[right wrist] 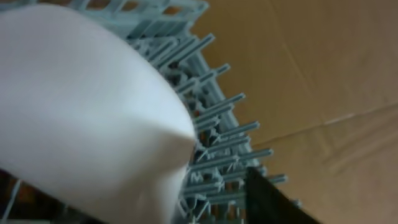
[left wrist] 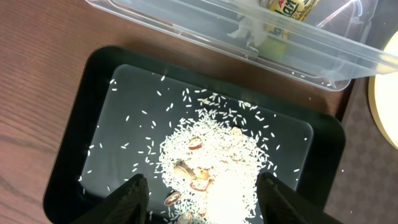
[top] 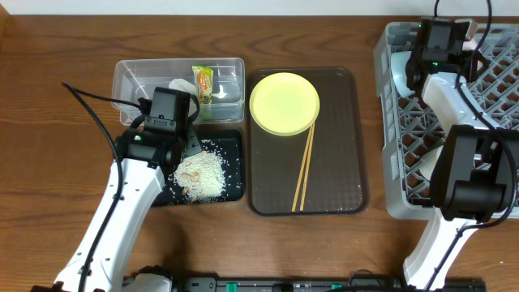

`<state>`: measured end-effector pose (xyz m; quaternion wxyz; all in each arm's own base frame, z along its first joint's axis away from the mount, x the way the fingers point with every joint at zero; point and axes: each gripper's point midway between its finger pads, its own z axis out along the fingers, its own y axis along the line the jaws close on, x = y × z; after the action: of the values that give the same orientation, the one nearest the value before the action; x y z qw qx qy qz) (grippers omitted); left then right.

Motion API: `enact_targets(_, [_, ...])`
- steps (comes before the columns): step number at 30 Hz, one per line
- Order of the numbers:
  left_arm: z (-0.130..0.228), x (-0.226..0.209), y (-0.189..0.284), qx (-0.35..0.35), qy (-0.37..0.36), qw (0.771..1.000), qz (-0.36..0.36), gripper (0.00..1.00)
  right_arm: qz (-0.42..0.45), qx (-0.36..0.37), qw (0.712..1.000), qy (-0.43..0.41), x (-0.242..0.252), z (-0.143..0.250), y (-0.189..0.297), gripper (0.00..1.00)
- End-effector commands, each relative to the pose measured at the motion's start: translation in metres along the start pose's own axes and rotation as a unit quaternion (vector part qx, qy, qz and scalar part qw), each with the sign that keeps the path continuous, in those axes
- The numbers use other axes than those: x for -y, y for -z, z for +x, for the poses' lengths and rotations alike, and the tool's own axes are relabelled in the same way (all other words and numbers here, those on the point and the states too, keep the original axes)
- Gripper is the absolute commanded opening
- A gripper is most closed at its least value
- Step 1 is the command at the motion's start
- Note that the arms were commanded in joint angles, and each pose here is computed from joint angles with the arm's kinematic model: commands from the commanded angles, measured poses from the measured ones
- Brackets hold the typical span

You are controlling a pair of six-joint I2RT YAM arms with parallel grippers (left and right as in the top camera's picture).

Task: Sort waste into correct bins and load items into the dishwasher rack
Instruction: 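Carry the white bowl with the right gripper and set it in the rack, then grasp the yellow plate's edge with the right gripper and lift it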

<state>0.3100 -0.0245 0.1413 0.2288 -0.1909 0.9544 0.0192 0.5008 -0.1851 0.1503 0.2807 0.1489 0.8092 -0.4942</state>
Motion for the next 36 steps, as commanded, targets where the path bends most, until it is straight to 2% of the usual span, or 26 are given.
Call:
enact_targets(1, [0.000,-0.004,-0.003,-0.001,0.005,1.000,-0.011,0.59,-0.015,0.000,1.000,0.007,-0.006,0.000,0.009,0.49])
enact_targets(5, [0.000,-0.004,-0.003,-0.001,0.005,1.000,-0.011,0.59,-0.117,-0.003,0.993,-0.006,-0.019,-0.001,0.030,0.55])
enact_targets(8, [0.000,-0.004,-0.003,-0.001,0.005,1.000,-0.011,0.59,-0.229,-0.006,0.973,-0.027,-0.029,-0.005,0.058,0.61])
enact_targets(11, [0.000,-0.004,-0.003,-0.001,0.005,1.000,-0.011,0.59,-0.356,0.009,0.934,-0.031,-0.037,-0.015,0.102,0.64])
enact_targets(14, [0.000,-0.004,-0.003,-0.001,0.005,1.000,-0.011,0.59,-0.506,0.027,0.861,-0.049,-0.048,-0.027,0.169,0.64])
enact_targets(17, [0.000,-0.004,-0.003,-0.001,0.005,1.000,-0.010,0.59,-0.607,0.015,0.792,-0.066,-0.060,-0.029,0.225,0.63])
enact_targets(19, [0.000,-0.004,-0.003,-0.001,0.005,1.000,-0.011,0.59,-0.629,0.000,0.775,-0.059,-0.069,-0.022,0.243,0.61])
enact_targets(26, [0.000,-0.004,-0.003,-0.001,0.005,1.000,-0.011,0.59,-0.642,-0.076,0.763,0.021,-0.132,0.032,0.281,0.54])
enact_targets(32, [0.000,-0.004,-0.003,-0.001,0.005,1.000,-0.011,0.59,-0.603,-0.145,0.783,0.049,-0.193,0.080,0.279,0.52])
enact_targets(36, [0.001,-0.004,-0.003,-0.001,0.005,1.000,-0.011,0.59,-0.595,-0.166,0.784,0.056,-0.225,0.100,0.279,0.52])
